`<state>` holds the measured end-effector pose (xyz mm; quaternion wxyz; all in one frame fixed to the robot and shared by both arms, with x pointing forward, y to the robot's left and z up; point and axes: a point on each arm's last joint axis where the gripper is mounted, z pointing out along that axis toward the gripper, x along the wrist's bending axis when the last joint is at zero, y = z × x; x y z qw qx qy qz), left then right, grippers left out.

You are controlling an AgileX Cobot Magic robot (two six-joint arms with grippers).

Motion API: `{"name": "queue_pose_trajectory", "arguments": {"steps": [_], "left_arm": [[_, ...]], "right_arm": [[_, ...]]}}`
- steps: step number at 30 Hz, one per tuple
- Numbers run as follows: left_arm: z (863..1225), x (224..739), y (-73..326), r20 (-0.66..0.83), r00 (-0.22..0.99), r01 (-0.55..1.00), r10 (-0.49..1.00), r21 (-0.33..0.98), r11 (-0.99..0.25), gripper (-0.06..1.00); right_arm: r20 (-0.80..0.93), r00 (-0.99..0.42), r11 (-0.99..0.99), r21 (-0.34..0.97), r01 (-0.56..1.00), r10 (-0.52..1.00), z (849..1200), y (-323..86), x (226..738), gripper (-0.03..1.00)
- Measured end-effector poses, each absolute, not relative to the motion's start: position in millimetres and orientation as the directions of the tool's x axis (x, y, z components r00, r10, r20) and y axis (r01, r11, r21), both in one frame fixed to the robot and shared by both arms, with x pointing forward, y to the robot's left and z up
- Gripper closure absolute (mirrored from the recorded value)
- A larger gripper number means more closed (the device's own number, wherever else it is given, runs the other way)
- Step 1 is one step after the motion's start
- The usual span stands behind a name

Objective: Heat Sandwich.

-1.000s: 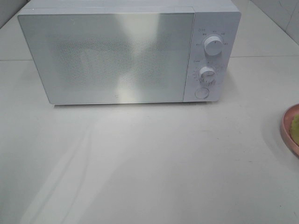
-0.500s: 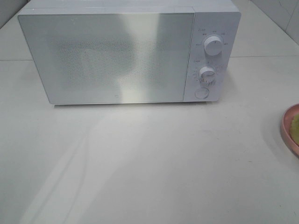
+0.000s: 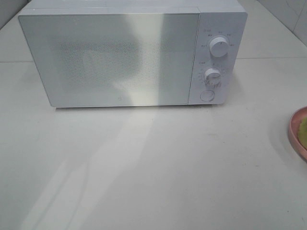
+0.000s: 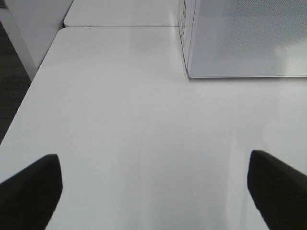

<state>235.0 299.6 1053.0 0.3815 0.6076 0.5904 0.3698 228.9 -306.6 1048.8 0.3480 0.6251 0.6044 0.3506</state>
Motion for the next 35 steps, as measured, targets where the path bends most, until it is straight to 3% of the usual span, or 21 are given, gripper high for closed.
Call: {"name": "queue_pose_trajectory", "arguments": {"steps": [35], "left_arm": [[1053.0,235.0,299.6,-0.001,0.029,0.435,1.0,0.9,-0.012,-0.04]], "right_arm": [[0.018,0.024,-0.027,0.859,0.512,1.0,1048.8,-306.6,228.9,0.2]]}}
